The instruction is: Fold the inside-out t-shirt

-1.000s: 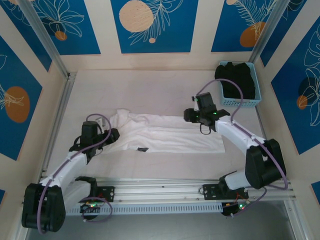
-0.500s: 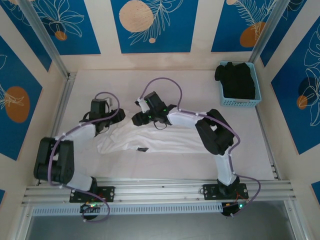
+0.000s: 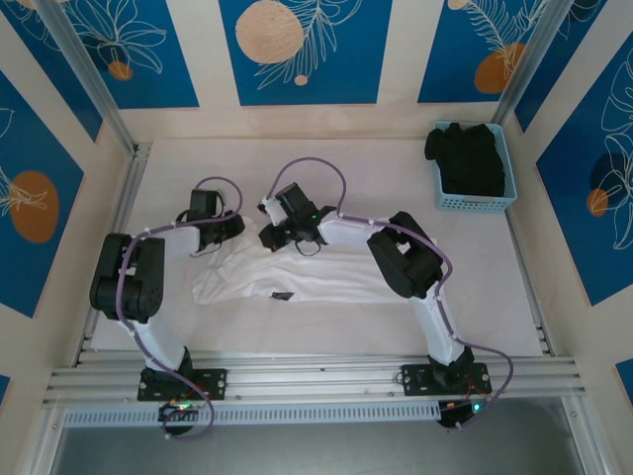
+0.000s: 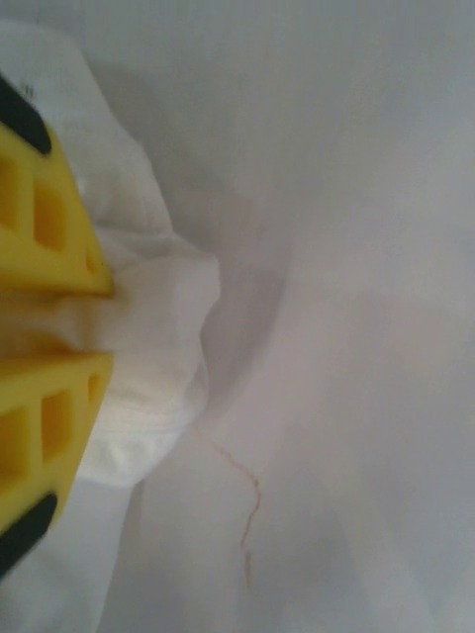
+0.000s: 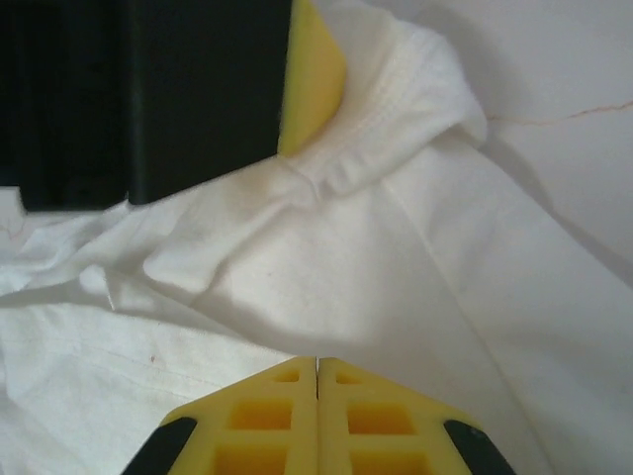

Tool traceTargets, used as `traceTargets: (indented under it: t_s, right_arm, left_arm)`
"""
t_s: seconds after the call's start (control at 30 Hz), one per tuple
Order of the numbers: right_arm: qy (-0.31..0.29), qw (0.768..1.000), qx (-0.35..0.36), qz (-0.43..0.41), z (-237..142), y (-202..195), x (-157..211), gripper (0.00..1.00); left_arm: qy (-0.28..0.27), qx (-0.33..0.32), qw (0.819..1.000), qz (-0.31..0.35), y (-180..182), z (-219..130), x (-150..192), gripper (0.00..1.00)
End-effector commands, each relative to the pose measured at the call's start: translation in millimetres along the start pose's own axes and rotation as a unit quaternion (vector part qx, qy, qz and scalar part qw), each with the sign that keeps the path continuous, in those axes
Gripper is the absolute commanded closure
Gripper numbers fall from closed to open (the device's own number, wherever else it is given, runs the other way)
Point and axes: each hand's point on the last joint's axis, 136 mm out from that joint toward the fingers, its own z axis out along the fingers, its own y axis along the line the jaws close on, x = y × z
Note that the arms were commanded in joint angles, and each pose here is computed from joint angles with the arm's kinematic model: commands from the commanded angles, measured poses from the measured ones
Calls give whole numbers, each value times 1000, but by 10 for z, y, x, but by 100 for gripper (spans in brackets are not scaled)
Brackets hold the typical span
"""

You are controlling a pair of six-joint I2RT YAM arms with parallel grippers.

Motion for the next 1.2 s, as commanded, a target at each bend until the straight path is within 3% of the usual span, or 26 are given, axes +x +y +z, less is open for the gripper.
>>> traceTargets:
  t_s: [0.0, 0.1, 0.37, 0.63, 0.77, 0.87, 1.0, 1.07, 1.17]
  right_arm:
    - [-15, 999, -32, -16, -258, 247, -83, 98]
    - [-22, 998, -51, -18, -407, 349, -48, 100]
    - [-27, 995, -90, -19, -694, 578, 167, 100]
    - [23, 991, -133, -18, -605, 821, 676, 99]
    - [56, 987, -148, -19, -507, 964, 889, 90]
    - [61, 990, -129, -21, -533, 941, 910, 76]
    - [44, 994, -103, -14, -641, 808, 791, 63]
    - [32, 995, -98, -10, -684, 749, 715, 61]
    - [15, 998, -64, 20, -696, 514, 589, 60]
  left_arm:
    - [-24, -8, 1000, -14, 121, -19, -166, 87]
    - [-31, 1, 999, -30, 166, -52, -228, 92]
    - [-38, 20, 997, -68, 286, -85, -345, 91]
    - [-30, 8, 996, -83, 424, -23, -416, 88]
    - [-26, -8, 996, -82, 491, 15, -431, 81]
    - [-34, -9, 997, -75, 461, -84, -438, 65]
    - [-47, -21, 999, -14, 283, -378, -378, 48]
    - [-48, -59, 995, 64, 162, -503, -312, 43]
    - [-46, -125, 972, 192, -7, -571, -221, 39]
